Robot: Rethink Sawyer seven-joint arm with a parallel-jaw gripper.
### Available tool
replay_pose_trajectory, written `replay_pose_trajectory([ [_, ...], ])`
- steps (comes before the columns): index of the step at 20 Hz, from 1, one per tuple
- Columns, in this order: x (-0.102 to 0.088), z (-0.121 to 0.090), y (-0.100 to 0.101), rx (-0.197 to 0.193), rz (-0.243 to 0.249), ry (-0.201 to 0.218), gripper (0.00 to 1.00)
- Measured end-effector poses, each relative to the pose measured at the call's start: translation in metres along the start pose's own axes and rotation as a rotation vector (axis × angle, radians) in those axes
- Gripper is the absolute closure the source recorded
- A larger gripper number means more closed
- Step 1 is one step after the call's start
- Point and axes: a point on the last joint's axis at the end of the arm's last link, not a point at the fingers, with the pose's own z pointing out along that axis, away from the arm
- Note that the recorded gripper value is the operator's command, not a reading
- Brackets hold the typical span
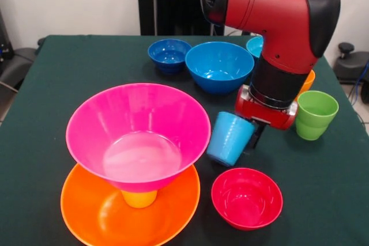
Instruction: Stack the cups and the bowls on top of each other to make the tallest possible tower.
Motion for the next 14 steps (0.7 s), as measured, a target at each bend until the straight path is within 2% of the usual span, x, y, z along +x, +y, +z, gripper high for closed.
replay_pose_trajectory([
  [6, -0.0091, -0.0099, -0.0055, 0.006, 0.020, -0.019, 1.00],
  [14, -0.0097, -0.0109, -0.0059, 0.005, 0.026, -0.018, 1.00],
])
